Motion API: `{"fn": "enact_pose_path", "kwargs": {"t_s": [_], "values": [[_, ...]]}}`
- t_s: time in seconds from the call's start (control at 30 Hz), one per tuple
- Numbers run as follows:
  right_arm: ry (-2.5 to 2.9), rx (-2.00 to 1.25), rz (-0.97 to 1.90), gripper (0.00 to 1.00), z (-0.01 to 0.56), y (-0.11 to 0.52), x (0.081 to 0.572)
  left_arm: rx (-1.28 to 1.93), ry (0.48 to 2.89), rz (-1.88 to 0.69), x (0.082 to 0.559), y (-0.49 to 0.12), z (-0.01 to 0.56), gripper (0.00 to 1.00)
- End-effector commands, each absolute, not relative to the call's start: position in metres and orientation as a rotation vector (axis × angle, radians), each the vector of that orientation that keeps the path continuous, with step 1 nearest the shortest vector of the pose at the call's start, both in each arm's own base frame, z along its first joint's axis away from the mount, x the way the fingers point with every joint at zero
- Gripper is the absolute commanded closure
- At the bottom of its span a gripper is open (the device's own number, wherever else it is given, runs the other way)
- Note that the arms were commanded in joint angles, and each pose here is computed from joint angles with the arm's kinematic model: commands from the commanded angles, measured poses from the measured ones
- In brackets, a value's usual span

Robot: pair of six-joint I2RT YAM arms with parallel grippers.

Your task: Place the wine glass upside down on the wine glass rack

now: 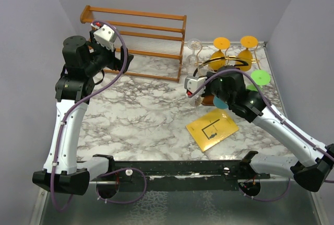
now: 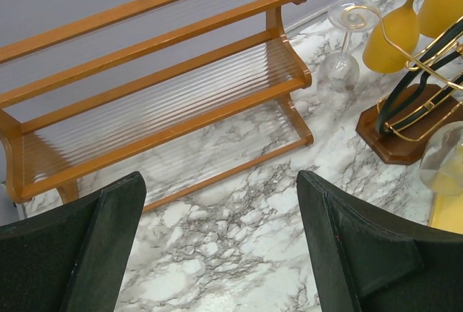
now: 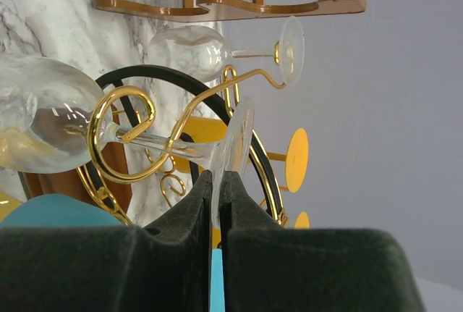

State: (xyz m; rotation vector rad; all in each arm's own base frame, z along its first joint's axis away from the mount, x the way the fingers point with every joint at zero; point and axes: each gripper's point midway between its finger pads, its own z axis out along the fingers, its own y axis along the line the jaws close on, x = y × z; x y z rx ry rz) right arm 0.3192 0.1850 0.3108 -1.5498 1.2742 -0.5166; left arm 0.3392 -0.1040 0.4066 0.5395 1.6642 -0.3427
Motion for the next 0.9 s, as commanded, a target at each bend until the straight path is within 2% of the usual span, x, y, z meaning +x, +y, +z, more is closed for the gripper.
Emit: {"fn": "enact_pose_path", "kwargs": {"t_s": [0.0,0.87], "values": [[1.226,-1.589,-0.486,0.99,0.315,0.186,0.308,0.549,1.62,-0.334,0.341,-0.103,0.418,0.12],[1.171,-1.651,-0.25,0.99,0.324,0.212,0.284,0.558,1.625,-0.343,0.341,-0.104,0.414,0.12]]}}
